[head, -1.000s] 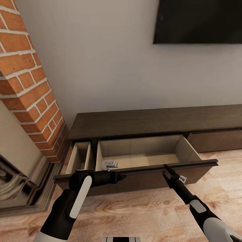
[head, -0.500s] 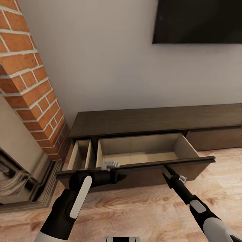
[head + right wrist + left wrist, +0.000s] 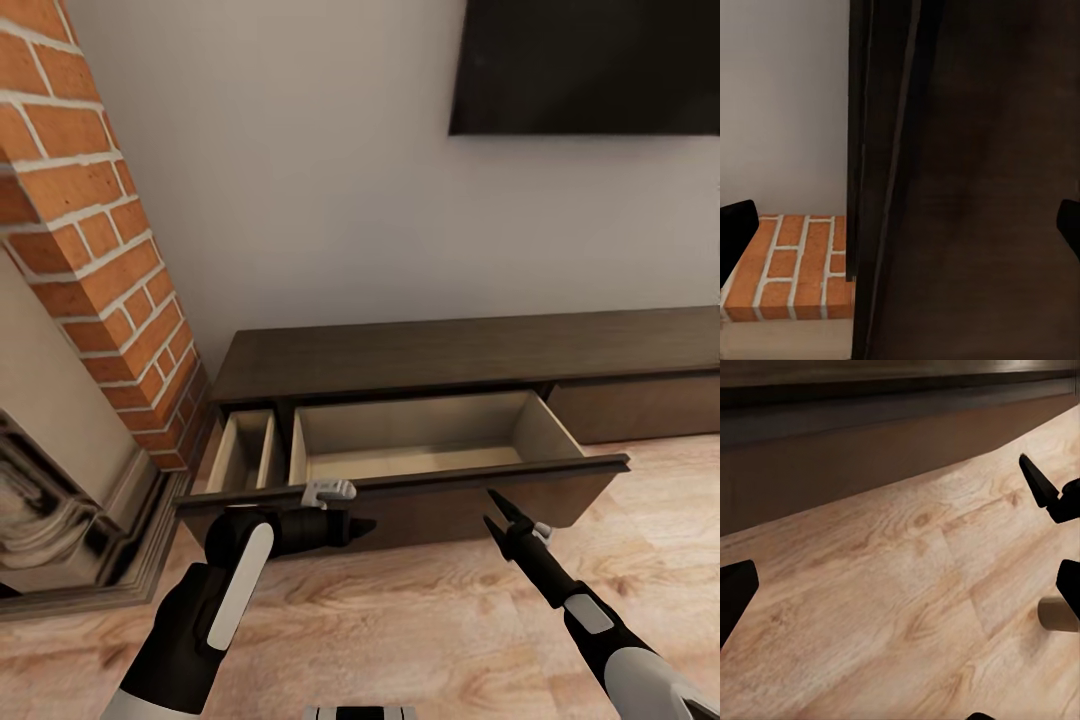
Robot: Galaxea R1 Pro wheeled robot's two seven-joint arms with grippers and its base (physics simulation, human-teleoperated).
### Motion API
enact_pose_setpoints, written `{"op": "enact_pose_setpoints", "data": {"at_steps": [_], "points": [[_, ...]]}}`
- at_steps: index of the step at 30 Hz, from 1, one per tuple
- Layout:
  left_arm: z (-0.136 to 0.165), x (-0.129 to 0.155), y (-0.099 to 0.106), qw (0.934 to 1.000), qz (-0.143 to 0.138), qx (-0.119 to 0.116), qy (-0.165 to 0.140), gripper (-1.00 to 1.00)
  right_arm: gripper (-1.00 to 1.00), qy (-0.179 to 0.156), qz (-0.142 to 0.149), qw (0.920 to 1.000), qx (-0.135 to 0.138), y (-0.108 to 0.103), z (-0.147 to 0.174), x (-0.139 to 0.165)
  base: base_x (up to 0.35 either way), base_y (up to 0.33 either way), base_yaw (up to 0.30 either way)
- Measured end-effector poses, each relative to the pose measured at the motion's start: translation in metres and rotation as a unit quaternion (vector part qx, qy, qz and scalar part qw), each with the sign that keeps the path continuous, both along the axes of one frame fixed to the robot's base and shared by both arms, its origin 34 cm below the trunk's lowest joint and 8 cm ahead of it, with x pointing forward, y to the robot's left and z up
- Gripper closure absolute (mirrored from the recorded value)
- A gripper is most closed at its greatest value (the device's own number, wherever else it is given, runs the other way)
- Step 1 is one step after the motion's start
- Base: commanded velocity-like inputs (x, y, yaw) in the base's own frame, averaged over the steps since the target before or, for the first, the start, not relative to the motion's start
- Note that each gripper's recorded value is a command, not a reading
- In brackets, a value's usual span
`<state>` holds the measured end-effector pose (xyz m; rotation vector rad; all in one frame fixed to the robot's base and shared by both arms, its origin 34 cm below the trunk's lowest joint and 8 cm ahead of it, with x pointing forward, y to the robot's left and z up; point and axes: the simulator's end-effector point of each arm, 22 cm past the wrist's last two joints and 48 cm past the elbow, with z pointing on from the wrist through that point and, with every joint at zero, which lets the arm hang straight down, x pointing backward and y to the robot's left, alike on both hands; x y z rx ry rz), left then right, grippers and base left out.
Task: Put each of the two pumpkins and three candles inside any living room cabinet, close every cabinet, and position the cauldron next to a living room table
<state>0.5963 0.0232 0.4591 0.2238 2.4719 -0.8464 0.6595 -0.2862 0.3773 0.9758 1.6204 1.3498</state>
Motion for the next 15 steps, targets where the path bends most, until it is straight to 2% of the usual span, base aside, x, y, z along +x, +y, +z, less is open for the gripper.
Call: {"op": "enact_pose_setpoints", "data": {"at_steps": [6,10,15], "points": [[0.013,0.001,0.000,0.9999,-0.001,-0.001,-0.012,-1.00,-1.00,-0.007,0.010,0.9999,0.000,0.005,0.013,0.001,-0.003,0.000,0.000],[0.021,0.001,0.000,0.9998,0.000,0.001,-0.020,-1.00,-1.00,-0.004,0.027,0.9995,0.015,0.011,0.021,0.000,0.000,0.000,0.000],[0.030,0.002,0.001,0.9996,0.000,0.003,-0.028,-1.00,-1.00,0.015,0.068,0.9973,0.022,0.025,0.024,-0.008,0.000,0.000,0.000]]}}
